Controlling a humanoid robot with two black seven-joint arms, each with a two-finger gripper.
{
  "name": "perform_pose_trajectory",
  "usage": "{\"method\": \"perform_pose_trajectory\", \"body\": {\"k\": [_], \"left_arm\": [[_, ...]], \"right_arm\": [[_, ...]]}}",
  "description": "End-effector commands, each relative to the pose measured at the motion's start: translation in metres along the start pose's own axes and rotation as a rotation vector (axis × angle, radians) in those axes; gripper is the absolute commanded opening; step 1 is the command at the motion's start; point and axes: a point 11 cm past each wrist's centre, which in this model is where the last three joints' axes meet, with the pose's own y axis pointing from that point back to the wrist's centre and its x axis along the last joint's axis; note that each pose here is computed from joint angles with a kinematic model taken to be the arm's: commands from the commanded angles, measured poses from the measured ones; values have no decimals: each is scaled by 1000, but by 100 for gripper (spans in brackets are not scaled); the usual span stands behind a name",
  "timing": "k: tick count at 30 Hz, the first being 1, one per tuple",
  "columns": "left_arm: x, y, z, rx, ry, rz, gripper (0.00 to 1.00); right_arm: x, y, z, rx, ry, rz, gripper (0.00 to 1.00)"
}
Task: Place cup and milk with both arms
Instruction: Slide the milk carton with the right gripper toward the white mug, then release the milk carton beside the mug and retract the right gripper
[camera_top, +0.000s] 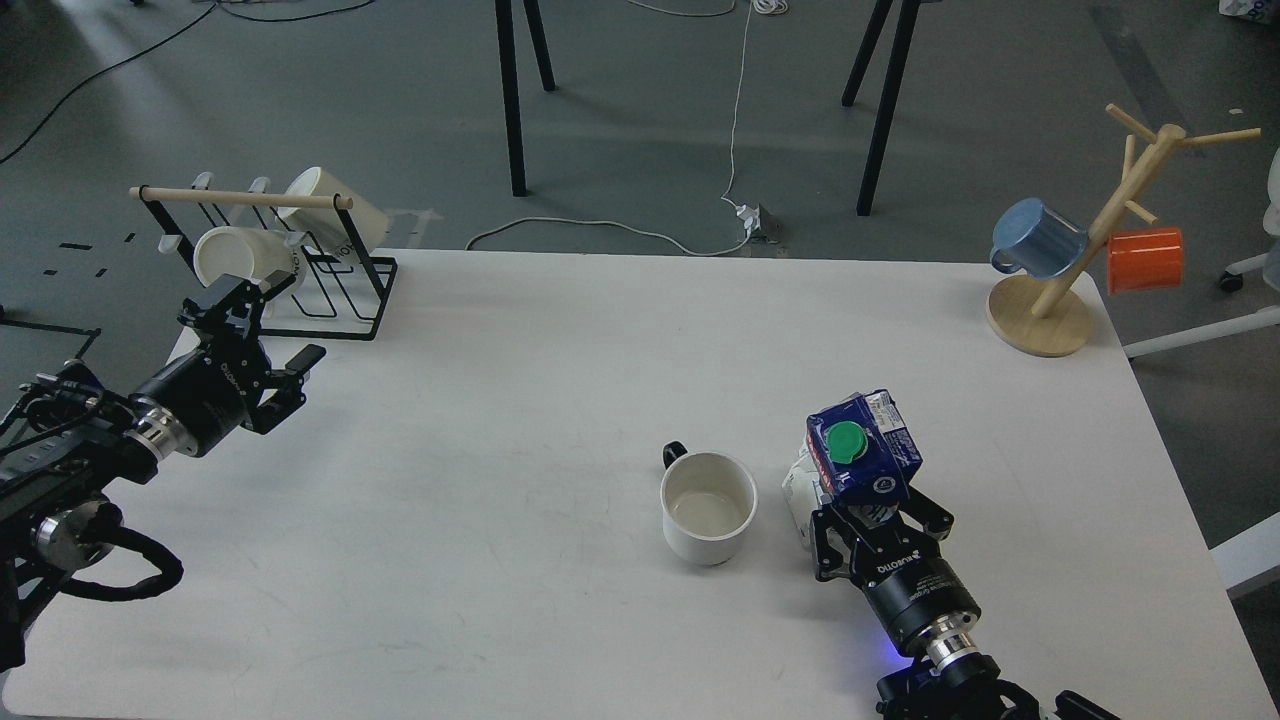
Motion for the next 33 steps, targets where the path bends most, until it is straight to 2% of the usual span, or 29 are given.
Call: {"method": "perform_pose_trajectory", "body": {"k": [1,5,9,13,22,27,33], "left_arm": [[0,0,-1,1,0,1,98],[0,0,-1,1,0,1,98],[0,0,-1,1,0,1,98],[0,0,-1,1,0,1,98],[0,0,-1,1,0,1,98],[0,0,-2,2,2,0,98],[-1,0,-2,2,3,-1,98]], "right_arm": [[2,1,1,-3,2,6,43],[3,2,0,-1,0,8,54],[2,2,1,-2,-1,7,69],[2,2,1,-2,-5,7,98],[3,20,4,-4,-32,17,99],[1,44,-12,-3,-3,36,99],[18,86,-44,17,67,139,99]]}}
